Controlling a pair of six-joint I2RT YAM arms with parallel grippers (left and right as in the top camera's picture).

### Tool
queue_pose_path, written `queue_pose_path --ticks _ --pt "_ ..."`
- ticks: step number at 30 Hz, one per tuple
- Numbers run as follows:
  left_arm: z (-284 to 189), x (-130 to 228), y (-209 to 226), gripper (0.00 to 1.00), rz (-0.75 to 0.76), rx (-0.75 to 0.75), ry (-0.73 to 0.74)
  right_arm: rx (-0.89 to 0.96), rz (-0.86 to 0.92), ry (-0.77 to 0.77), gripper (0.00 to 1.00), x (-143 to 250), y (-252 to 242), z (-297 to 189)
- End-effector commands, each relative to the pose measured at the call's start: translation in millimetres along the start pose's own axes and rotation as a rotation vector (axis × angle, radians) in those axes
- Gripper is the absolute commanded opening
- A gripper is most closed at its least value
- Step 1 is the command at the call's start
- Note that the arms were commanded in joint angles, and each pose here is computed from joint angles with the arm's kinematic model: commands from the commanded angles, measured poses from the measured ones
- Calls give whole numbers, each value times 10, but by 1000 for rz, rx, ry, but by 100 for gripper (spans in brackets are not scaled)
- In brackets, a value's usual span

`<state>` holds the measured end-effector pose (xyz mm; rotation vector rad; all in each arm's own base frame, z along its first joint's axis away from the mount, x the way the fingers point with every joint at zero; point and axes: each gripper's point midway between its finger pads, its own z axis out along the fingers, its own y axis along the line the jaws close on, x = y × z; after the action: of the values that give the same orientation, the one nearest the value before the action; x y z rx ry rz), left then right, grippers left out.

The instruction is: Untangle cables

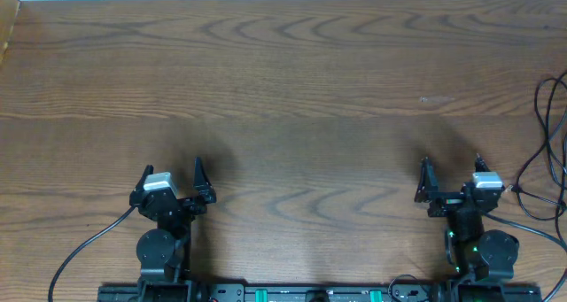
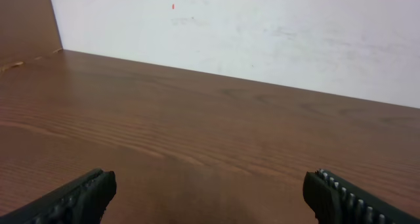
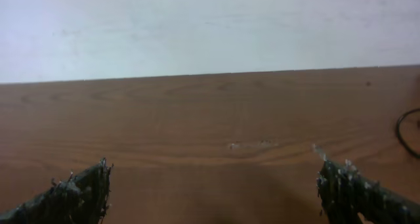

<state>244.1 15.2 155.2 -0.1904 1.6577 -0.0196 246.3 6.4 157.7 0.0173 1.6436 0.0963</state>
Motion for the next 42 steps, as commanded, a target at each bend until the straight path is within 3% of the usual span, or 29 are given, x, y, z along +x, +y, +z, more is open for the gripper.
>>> queue_pose_path --ticks 1,42 --pt "8 169 60 96 20 -27 49 7 -115 3 99 11 1 -2" --pt "8 167 60 96 20 -27 49 3 -142 -1 99 2 10 -2"
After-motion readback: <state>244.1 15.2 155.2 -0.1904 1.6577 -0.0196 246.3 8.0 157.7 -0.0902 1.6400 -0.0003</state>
